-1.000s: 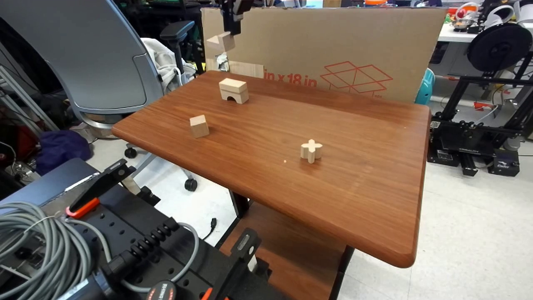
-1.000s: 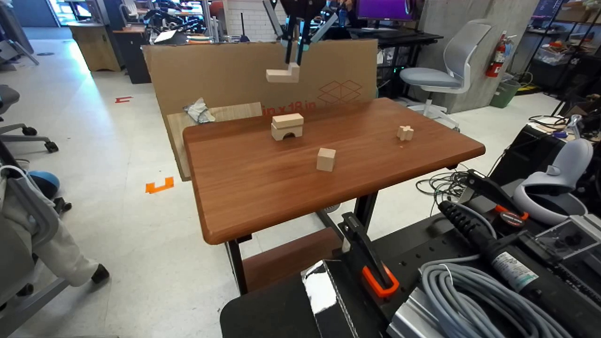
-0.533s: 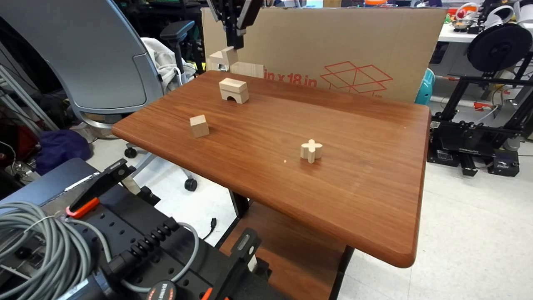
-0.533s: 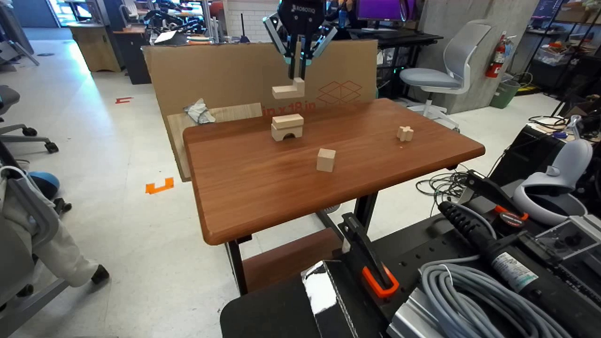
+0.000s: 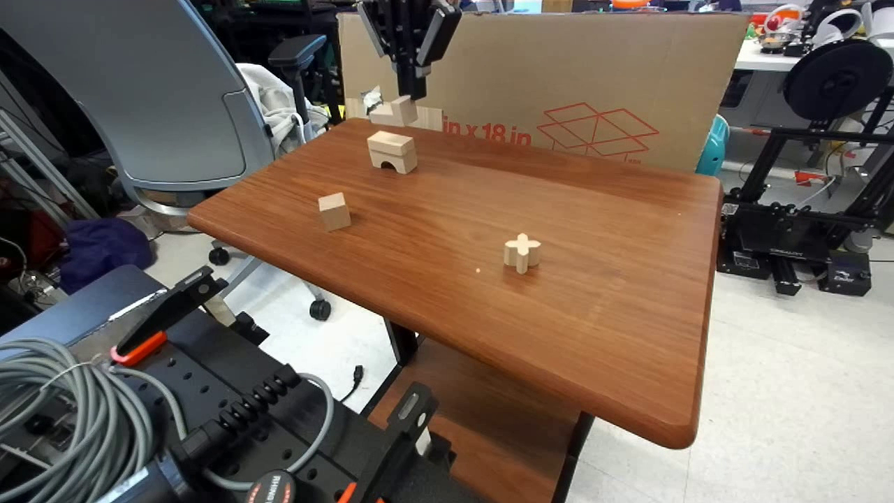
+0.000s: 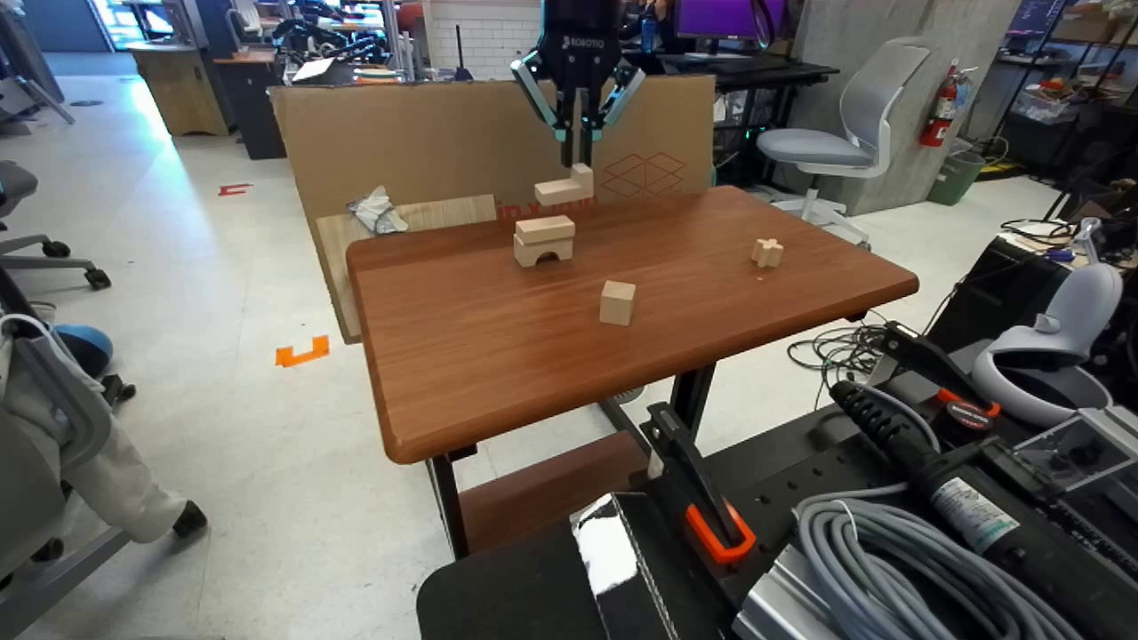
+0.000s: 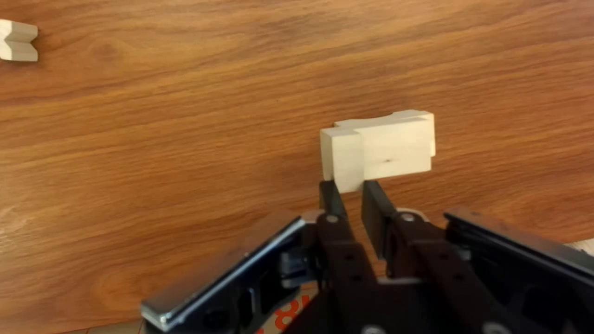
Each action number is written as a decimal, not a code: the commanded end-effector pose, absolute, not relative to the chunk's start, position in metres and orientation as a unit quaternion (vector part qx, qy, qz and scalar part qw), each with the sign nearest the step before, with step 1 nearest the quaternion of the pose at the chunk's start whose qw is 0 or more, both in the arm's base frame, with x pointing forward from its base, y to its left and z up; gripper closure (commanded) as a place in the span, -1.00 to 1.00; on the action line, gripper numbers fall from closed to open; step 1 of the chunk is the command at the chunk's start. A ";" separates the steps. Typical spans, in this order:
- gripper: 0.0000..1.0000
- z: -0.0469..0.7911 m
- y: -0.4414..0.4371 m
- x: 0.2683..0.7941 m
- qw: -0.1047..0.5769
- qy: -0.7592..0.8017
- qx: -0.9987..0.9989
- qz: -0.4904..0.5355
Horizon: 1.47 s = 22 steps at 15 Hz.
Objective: Stack the L block on top of the other stacked blocks
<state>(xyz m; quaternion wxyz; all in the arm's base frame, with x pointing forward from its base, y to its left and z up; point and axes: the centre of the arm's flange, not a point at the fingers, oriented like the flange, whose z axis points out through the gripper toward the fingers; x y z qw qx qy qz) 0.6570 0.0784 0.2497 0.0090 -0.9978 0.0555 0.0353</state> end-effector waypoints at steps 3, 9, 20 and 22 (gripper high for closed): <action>0.91 0.241 0.087 0.674 0.007 0.034 -0.998 0.050; 0.91 0.230 0.097 0.679 0.019 0.020 -0.998 0.057; -0.26 0.232 0.098 0.680 0.022 -0.002 -0.998 0.061; -0.56 0.245 0.097 0.675 0.028 -0.006 -0.998 0.054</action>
